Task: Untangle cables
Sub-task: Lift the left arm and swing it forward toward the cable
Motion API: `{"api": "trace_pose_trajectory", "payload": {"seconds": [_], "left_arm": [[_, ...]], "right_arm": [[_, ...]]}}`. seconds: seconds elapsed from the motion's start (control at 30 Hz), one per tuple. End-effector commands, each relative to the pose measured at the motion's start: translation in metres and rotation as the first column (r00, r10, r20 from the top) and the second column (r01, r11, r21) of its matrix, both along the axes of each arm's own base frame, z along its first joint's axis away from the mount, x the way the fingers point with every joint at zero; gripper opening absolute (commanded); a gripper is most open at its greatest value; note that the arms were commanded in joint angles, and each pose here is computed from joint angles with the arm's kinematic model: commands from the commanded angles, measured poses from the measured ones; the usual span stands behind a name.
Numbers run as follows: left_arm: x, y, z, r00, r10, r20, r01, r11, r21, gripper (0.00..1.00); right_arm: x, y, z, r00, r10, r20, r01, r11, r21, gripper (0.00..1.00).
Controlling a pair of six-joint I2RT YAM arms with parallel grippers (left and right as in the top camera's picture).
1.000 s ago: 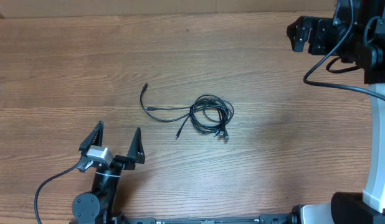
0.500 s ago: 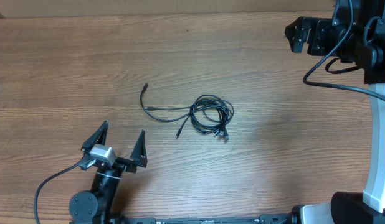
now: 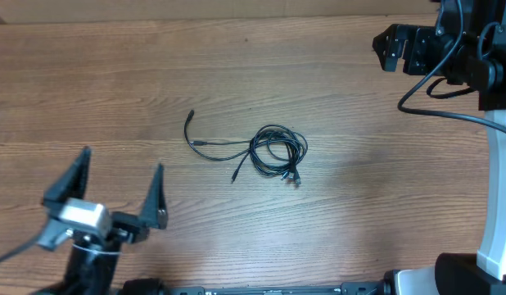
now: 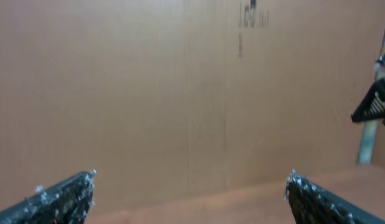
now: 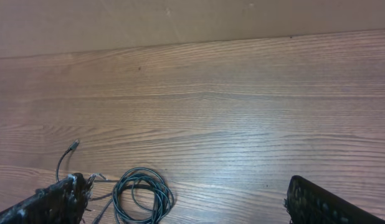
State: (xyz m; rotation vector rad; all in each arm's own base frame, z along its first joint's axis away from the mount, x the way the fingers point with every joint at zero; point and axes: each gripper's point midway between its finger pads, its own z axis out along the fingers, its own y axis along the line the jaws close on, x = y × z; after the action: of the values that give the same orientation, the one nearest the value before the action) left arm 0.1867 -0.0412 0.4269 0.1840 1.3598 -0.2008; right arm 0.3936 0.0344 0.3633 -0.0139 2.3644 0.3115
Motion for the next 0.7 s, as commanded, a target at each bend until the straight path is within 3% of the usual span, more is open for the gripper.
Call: {"api": "trace_pose_trajectory", "payload": {"seconds": [0.0,0.23,0.4,0.67], "left_arm": [[0.010,-0.005,0.044,0.999,-0.022,-0.030,0.024,0.999,0.045,0.99],[0.028,-0.009,0.115,0.998,-0.044,-0.048,0.049,0.994,0.100,1.00],[0.039,-0.014,0.152,0.996,-0.075,0.037,0.069,0.988,0.138,1.00],[0.031,-0.013,0.187,0.979,-0.064,0.194,0.034,0.987,0.156,1.00]], "right_arm": [[-0.007,0.003,0.019,0.999,0.014,0.051,-0.014,1.000,0.002,1.00],[-0.010,0.003,0.015,0.999,0.014,0.031,-0.014,1.000,0.002,1.00],[-0.013,0.004,0.012,1.000,0.014,0.013,-0.014,1.000,0.002,1.00],[-0.013,0.003,0.012,1.000,0.014,0.013,-0.014,1.000,0.003,1.00]]}}
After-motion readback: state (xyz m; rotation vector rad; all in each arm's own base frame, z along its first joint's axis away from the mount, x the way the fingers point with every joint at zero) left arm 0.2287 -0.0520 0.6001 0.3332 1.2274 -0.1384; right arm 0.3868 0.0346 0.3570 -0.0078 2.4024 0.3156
